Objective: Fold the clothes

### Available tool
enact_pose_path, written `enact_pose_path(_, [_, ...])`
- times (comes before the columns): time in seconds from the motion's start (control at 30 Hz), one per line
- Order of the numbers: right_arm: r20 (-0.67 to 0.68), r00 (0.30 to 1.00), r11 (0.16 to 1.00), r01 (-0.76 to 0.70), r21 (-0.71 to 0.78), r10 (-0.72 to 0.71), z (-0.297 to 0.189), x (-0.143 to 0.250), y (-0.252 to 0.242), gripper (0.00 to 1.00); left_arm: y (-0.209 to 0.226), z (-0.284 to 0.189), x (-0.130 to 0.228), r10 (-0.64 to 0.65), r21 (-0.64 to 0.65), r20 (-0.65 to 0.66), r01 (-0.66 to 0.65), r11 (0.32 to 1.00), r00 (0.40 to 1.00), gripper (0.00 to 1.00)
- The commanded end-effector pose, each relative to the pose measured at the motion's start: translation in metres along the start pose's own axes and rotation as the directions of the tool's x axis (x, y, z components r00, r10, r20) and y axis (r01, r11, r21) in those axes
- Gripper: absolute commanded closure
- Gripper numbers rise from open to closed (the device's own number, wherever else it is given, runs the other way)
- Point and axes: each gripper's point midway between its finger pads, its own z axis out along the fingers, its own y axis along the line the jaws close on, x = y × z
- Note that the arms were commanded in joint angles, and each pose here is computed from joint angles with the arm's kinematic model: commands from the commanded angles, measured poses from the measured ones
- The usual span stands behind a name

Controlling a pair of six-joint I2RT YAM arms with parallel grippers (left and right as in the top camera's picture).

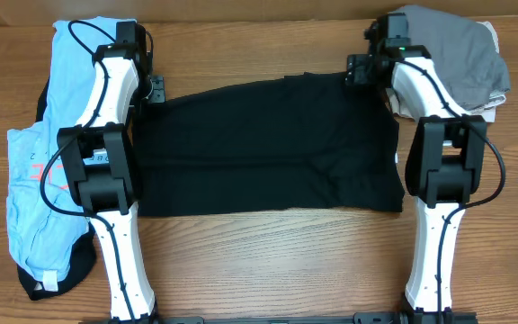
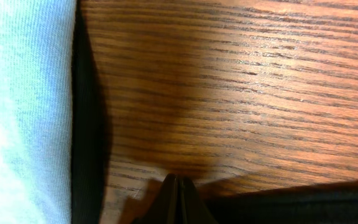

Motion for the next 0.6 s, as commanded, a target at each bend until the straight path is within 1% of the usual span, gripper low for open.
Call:
enact_pose_path(0.0, [-0.003,1.000,0.999,-0.006,-0.049,0.006,0.004,0.001,0.006,0.26,0.000,0.005,-0.002,-0.015,-0.013,-0.002,0.015,1.000,1.000,0.96])
enact_pose_path(0.13, [-0.025,1.000,0.994,0.000,-0.107,-0.002,0.009,0.008,0.020,0.35,0.000,0.005,-0.001,-0.014,-0.013,-0.004,0.014,1.000,1.000,0.96])
enact_pose_path(0.2, [-0.031,0.999,0.994,0.008,-0.112,-0.011,0.012,0.011,0.026,0.36,0.000,0.005,-0.001,-0.014,-0.013,-0.006,0.014,1.000,1.000,0.96])
enact_pose_path(0.37, [-0.049,0.998,0.992,0.030,-0.123,-0.036,0.015,0.018,0.042,0.48,0.000,0.005,0.000,-0.014,-0.013,-0.008,0.014,1.000,1.000,0.96])
enact_pose_path(0.4, [-0.048,0.998,0.992,0.032,-0.122,-0.038,0.015,0.018,0.043,0.53,0.000,0.005,0.000,-0.014,-0.013,-0.009,0.014,1.000,1.000,0.96])
enact_pose_path(0.43, [-0.045,0.998,0.992,0.032,-0.119,-0.038,0.015,0.017,0.043,0.61,0.000,0.005,0.000,-0.014,-0.013,-0.010,0.014,1.000,1.000,0.96])
enact_pose_path(0.5, [-0.037,0.999,0.992,0.032,-0.119,-0.036,0.014,0.014,0.043,0.82,0.000,0.005,0.001,-0.014,-0.014,-0.012,0.013,1.000,1.000,0.96])
enact_pose_path(0.53, [-0.033,0.999,0.993,0.024,-0.119,-0.029,0.013,0.012,0.043,0.89,0.000,0.005,0.001,-0.013,-0.015,-0.015,0.013,1.000,1.000,0.96])
enact_pose_path(0.57, [-0.031,0.999,0.993,0.009,-0.114,-0.013,0.012,0.009,0.040,0.94,0.000,0.005,0.002,-0.013,-0.014,-0.016,0.013,1.000,1.000,0.96])
